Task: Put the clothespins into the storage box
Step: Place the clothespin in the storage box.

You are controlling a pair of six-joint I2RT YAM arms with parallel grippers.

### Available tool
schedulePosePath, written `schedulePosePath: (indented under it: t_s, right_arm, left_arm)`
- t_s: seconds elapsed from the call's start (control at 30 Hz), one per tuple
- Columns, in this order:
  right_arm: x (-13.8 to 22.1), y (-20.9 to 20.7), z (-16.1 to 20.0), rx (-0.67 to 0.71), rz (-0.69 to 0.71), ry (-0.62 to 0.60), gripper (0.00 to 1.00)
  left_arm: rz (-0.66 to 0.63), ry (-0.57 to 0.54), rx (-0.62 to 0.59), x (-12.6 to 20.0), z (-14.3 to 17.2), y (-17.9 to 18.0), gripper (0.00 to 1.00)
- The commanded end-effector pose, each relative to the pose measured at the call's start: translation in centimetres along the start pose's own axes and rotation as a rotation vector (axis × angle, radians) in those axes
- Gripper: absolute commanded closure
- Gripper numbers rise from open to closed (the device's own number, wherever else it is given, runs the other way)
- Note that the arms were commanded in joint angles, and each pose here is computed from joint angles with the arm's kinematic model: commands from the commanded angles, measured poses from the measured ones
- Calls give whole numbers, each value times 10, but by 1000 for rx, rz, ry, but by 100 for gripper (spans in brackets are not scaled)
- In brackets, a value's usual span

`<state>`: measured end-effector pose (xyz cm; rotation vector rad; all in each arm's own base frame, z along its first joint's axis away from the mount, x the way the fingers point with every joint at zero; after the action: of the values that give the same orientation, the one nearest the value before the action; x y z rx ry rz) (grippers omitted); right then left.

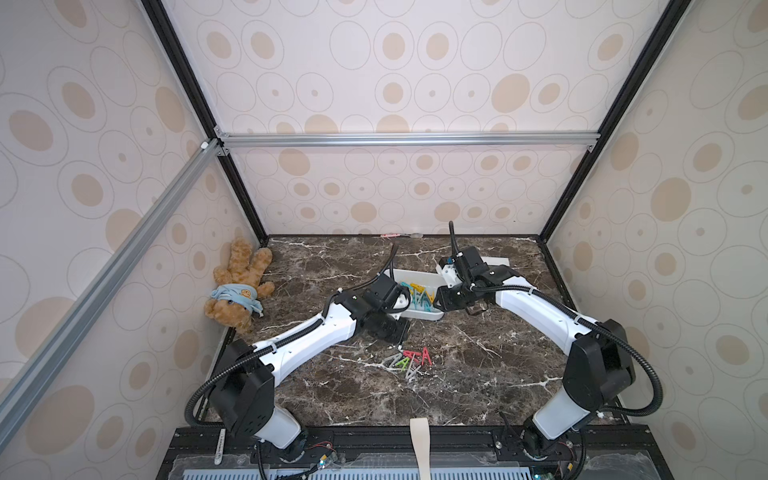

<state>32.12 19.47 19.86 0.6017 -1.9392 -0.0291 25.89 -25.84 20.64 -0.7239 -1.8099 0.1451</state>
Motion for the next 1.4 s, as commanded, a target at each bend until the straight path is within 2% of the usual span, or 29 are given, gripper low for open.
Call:
schedulePosePath:
  t_s: [0.0, 0.3, 0.47, 0.83, 1.13, 1.37]
  right_arm:
    - [17, 1, 6, 13, 9, -16, 69]
    - [26, 1, 19, -6, 10, -38, 69]
    - [25, 1, 27, -30, -8, -45, 69]
    - [11, 2, 27, -40, -51, -24, 69]
    - [1, 3, 29, -60, -84, -18, 69]
    - [1, 3, 31, -58, -86, -14, 68]
  left_arm:
    - [12, -33, -11, -3, -35, 6, 99]
    - [-74, -135, 30, -49, -125, 38, 98]
    - [-131, -145, 58, -66, -148, 64, 97]
    - [-188, -112, 127, -94, -154, 112, 96]
    - [-223, -104, 142, -101, -153, 132, 90]
    - [-218, -108, 138, -99, -154, 130, 74]
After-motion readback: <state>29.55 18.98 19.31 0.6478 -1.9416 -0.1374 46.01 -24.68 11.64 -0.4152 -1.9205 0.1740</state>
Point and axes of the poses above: each gripper's point midway between its finger pads, its own x axis back along the fingers, its own y axis along the line the jaws close on, z = x × y, the point moved 6 cm from there along x, back along the fingers, and after that the axes turned 4 degrees about x, right-handed, at the moved point
